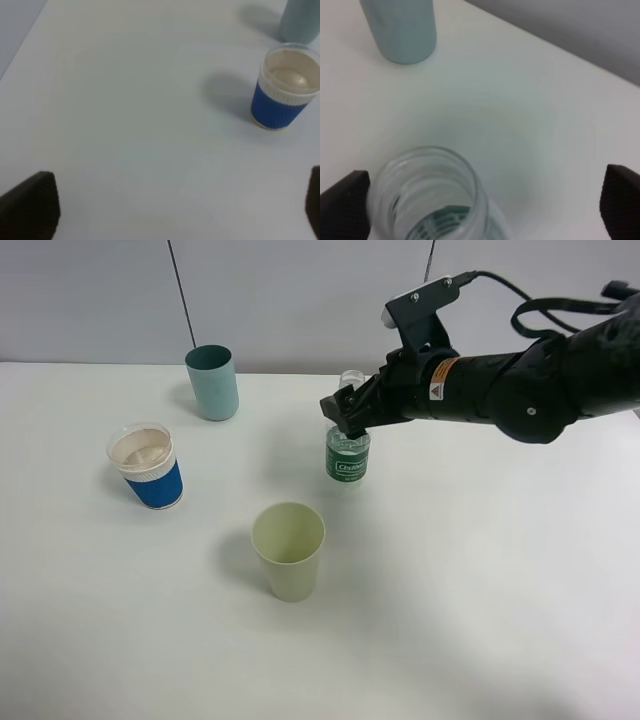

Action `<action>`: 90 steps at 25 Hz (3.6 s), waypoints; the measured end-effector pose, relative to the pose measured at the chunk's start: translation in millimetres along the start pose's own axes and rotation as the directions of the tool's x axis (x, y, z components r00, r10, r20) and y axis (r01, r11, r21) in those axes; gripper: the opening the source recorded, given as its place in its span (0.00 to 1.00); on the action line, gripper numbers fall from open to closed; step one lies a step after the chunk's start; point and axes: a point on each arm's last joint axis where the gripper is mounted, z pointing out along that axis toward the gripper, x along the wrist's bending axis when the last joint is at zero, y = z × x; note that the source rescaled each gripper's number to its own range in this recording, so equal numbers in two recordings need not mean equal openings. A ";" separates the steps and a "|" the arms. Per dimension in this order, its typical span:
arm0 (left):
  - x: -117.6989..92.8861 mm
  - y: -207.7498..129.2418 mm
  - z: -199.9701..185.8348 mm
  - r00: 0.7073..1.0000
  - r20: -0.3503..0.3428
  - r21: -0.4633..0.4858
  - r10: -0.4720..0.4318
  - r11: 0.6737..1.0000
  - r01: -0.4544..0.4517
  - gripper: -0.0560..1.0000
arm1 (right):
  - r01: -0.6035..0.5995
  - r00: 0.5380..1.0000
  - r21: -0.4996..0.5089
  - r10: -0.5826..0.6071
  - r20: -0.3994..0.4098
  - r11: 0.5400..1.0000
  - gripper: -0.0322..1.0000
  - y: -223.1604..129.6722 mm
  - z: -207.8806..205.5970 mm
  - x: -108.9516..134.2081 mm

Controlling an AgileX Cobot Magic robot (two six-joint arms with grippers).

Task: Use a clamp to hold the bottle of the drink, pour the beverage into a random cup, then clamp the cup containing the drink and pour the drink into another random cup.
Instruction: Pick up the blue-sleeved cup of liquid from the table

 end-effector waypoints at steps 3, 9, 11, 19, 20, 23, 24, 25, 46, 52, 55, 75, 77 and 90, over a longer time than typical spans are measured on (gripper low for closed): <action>0.0 0.0 0.0 1.000 0.000 0.000 0.000 1.000 0.000 1.00 | 0.031 0.999 -0.005 -0.031 0.021 0.999 0.77 14.4 -17.4 -2.7; 0.0 0.0 0.0 1.000 0.000 0.000 0.000 1.000 0.000 1.00 | -0.024 0.996 -0.060 0.029 0.079 0.998 0.77 37.4 -49.0 -17.0; 0.0 0.0 0.0 1.000 0.000 0.000 0.000 1.000 0.000 1.00 | -0.059 0.992 -0.057 0.065 0.111 0.997 0.77 41.1 -60.3 -25.7; 0.0 0.0 0.0 1.000 0.000 0.000 0.000 1.000 0.000 1.00 | -0.153 0.947 0.054 0.130 0.294 0.987 0.77 39.7 -111.5 -64.7; 0.0 0.0 0.0 1.000 0.000 0.000 0.000 1.000 0.000 1.00 | -0.170 0.937 0.072 0.139 0.320 0.983 0.77 38.2 -118.3 -69.3; 0.0 0.0 0.0 1.000 0.000 0.000 0.000 1.000 0.000 1.00 | -0.217 0.904 0.091 0.165 0.394 0.972 0.77 37.5 -143.5 -80.6; 0.0 0.0 0.0 1.000 0.000 0.000 0.000 1.000 0.000 1.00 | -0.233 0.891 0.086 0.177 0.417 0.969 0.77 38.7 -154.0 -82.7; 0.0 0.0 0.0 1.000 0.000 0.000 0.000 1.000 0.000 1.00 | -0.242 0.880 0.070 0.188 0.435 0.968 0.77 41.2 -165.0 -83.4; 0.0 0.0 0.0 1.000 0.000 0.000 0.000 1.000 0.000 1.00 | -0.255 0.585 -0.277 0.376 0.719 0.926 0.77 23.0 -390.2 -14.7; 0.0 0.0 0.0 1.000 0.000 0.000 0.000 1.000 0.000 1.00 | -0.386 0.553 -0.238 0.429 0.714 0.892 0.77 -5.2 -409.3 11.1; 0.0 0.0 0.0 1.000 0.000 0.000 0.000 1.000 0.000 1.00 | -0.412 0.557 -0.224 0.439 0.705 0.883 0.77 -13.2 -414.1 19.9; 0.0 0.0 0.0 1.000 0.000 0.000 0.000 1.000 0.000 1.00 | -0.216 0.828 -0.150 0.263 0.495 0.965 0.77 -51.2 -379.6 52.8; 0.0 0.0 0.0 1.000 0.000 0.000 0.000 1.000 0.000 1.00 | -0.221 0.831 -0.138 0.260 0.491 0.965 0.77 -56.2 -371.2 50.0; 0.0 0.0 0.0 1.000 0.000 0.000 0.000 1.000 0.000 1.00 | -0.357 0.797 -0.066 0.341 0.498 0.932 0.77 -78.8 -352.7 44.8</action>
